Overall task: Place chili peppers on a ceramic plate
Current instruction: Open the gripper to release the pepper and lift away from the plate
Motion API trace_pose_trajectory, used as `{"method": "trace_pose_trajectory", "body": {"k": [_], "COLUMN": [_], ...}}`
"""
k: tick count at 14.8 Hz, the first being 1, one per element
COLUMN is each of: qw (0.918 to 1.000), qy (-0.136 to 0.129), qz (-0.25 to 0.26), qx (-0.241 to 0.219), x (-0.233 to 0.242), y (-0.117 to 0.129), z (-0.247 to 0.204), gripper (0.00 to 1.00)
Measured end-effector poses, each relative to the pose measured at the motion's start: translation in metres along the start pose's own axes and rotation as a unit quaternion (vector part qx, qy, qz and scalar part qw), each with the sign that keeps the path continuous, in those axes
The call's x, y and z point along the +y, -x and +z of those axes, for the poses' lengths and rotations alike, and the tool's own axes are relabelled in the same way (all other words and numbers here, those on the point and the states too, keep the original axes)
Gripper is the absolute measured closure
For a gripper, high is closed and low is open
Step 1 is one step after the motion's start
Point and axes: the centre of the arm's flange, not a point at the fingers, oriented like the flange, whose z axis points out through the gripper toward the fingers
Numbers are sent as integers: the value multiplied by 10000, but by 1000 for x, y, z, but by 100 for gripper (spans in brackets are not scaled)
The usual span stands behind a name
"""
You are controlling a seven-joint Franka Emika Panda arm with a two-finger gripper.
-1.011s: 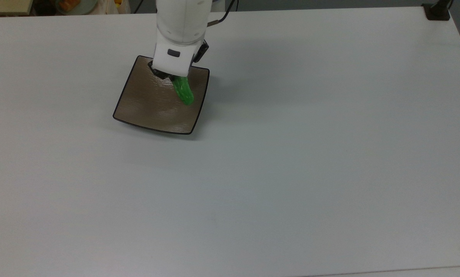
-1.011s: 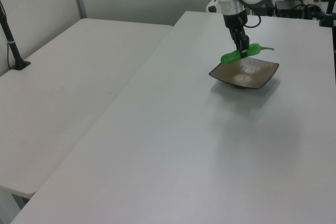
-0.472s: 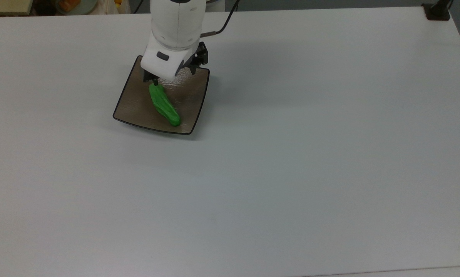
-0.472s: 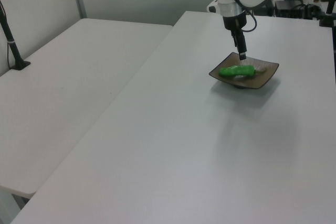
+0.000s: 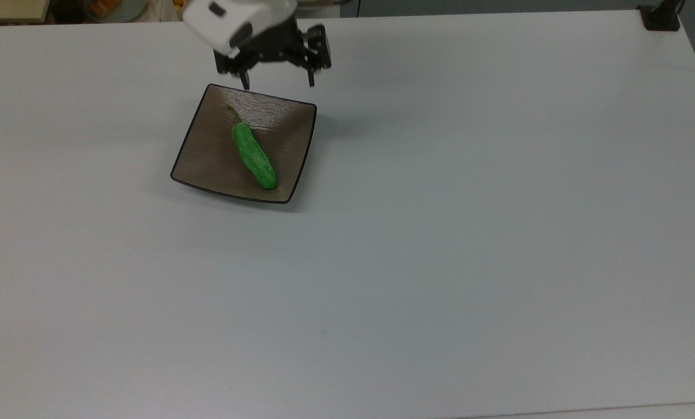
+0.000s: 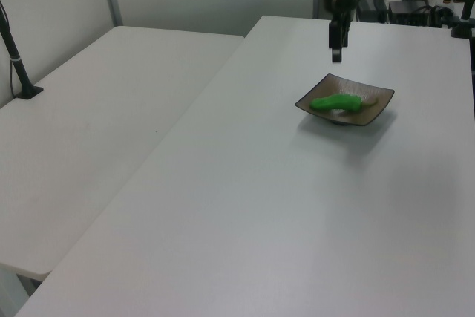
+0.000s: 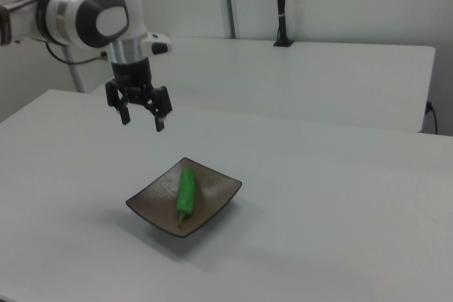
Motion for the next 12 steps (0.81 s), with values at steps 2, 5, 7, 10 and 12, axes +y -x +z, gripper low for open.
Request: {"method": "trace_pose_trajectory", "body": {"k": [2, 5, 7, 10, 12], "qw": [9998, 9998, 9997, 9989, 9988], "qy": [-87, -52, 191, 400, 405], "qz": [57, -20, -117, -255, -259], "qx": [171, 211, 121, -9, -18], "x": [-7, -30, -33, -41, -41], "y": [16, 38, 43, 45, 45], "z": [-23, -33, -25, -12, -11], "gripper": [0, 0, 0, 0, 0]}}
